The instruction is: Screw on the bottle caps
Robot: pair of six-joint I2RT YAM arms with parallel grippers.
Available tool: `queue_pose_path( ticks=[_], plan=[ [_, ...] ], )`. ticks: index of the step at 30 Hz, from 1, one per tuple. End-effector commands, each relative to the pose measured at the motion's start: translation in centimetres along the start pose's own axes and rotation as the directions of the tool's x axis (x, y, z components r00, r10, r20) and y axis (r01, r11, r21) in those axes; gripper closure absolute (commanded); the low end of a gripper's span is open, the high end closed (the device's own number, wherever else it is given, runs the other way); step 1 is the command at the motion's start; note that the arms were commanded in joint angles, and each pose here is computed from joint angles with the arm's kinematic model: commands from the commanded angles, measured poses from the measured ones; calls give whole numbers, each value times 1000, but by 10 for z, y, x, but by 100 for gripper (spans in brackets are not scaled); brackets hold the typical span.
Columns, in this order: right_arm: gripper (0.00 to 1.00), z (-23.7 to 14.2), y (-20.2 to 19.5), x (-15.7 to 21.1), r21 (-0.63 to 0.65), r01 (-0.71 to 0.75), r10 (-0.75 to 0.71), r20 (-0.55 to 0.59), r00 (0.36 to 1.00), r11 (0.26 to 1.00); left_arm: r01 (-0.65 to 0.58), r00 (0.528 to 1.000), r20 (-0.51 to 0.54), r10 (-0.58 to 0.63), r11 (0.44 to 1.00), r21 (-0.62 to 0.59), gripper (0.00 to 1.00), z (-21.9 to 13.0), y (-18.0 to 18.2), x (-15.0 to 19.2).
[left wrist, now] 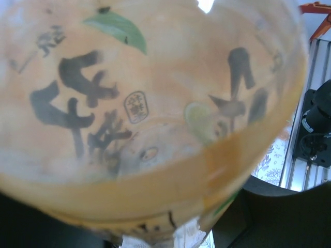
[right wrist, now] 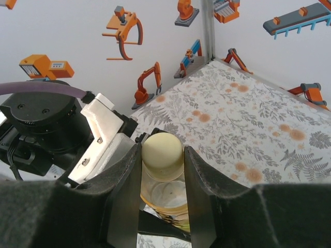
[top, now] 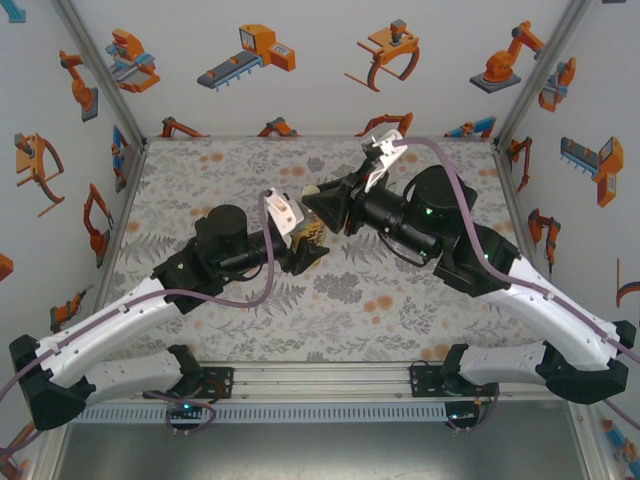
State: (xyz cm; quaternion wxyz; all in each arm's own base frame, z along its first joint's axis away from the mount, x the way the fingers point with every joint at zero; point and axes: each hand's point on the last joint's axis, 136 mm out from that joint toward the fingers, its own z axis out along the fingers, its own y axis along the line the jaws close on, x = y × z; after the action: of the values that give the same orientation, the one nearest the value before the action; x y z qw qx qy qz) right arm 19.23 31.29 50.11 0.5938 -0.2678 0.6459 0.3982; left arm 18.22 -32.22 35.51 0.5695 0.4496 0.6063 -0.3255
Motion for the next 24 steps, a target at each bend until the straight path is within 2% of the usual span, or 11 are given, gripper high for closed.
queue_pose_path(
  ticks=[1,3,7,9,14,24],
  plan=[
    [100,-1,-8,4,25,54,-54,30,998,998,-119,982,159,101,987,106,89,-18,-27,-36],
    [100,-5,-4,2,-4,57,-57,66,996,998,-132,979,174,107,982,137,74,-21,-33,-37],
    [100,-13,-1,-1,-18,83,-82,73,994,996,-132,980,167,104,977,166,25,-25,-39,-33],
    [100,-15,-1,-1,-18,101,-99,74,992,995,-127,983,155,101,978,163,15,-25,-38,-30],
    [100,-15,-8,2,21,153,-154,77,985,988,-95,988,129,83,992,88,4,-31,-27,-18],
    [100,13,-47,23,110,212,-220,67,973,971,-3,999,48,5,999,-49,2,-70,-12,24]
  ],
)
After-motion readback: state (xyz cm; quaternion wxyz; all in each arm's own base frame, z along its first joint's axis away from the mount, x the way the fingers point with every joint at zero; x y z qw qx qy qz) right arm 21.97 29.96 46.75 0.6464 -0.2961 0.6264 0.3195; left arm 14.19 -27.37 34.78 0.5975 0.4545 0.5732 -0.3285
